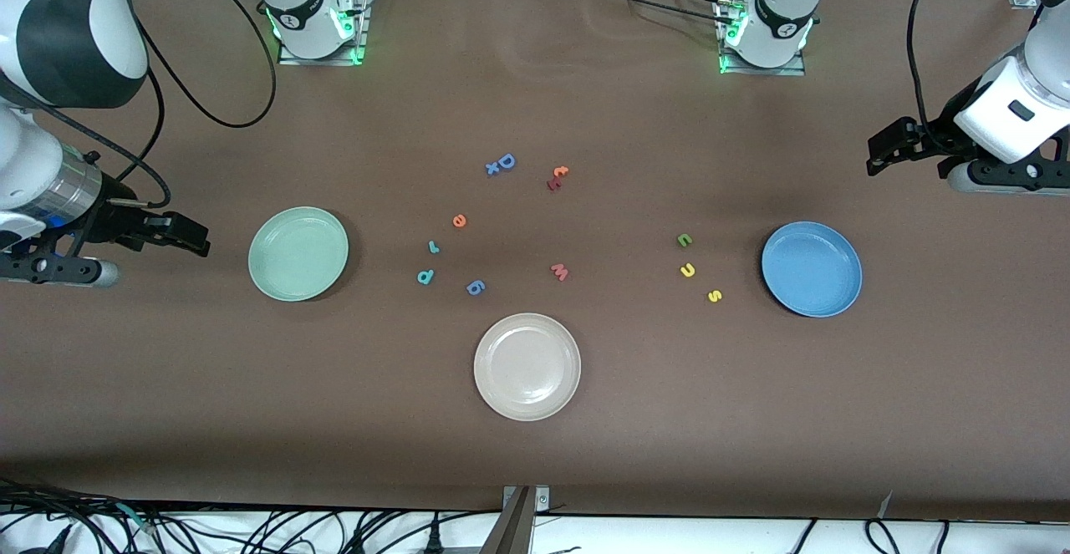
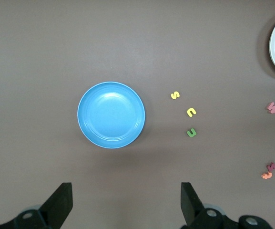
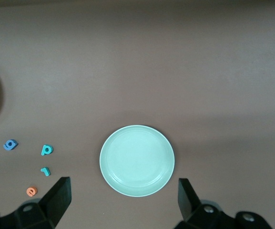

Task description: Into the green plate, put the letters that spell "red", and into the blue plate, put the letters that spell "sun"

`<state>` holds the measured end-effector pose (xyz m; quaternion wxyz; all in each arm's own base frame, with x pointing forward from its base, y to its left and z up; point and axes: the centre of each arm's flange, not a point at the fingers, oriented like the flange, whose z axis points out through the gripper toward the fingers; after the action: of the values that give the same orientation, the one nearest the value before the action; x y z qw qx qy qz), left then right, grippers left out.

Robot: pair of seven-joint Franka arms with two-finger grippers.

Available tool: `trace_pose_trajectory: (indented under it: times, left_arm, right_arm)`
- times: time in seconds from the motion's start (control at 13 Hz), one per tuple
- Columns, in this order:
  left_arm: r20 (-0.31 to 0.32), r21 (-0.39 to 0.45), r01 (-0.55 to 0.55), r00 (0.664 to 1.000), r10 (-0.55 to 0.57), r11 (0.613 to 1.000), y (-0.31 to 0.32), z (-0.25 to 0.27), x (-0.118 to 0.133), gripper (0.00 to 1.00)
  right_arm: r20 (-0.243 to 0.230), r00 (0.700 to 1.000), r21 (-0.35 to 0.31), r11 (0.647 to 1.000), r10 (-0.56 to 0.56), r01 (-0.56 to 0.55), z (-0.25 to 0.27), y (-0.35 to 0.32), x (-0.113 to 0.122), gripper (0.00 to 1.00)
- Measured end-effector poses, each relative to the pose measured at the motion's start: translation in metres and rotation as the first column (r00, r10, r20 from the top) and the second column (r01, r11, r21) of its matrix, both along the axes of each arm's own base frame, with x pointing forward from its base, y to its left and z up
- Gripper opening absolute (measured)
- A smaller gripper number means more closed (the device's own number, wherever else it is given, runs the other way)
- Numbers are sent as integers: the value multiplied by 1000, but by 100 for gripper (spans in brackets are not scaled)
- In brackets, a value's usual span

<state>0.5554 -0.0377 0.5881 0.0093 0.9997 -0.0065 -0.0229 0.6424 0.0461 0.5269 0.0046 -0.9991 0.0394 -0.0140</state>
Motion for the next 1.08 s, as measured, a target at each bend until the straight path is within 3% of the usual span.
trace_pose_trajectory:
  times: [1.08]
  left_arm:
    - [3, 39, 6, 1000, -6, 999, 3, 1, -1, 100]
  right_arm:
    - [-7, 1000, -1, 1000, -13, 13, 0, -4, -1, 100]
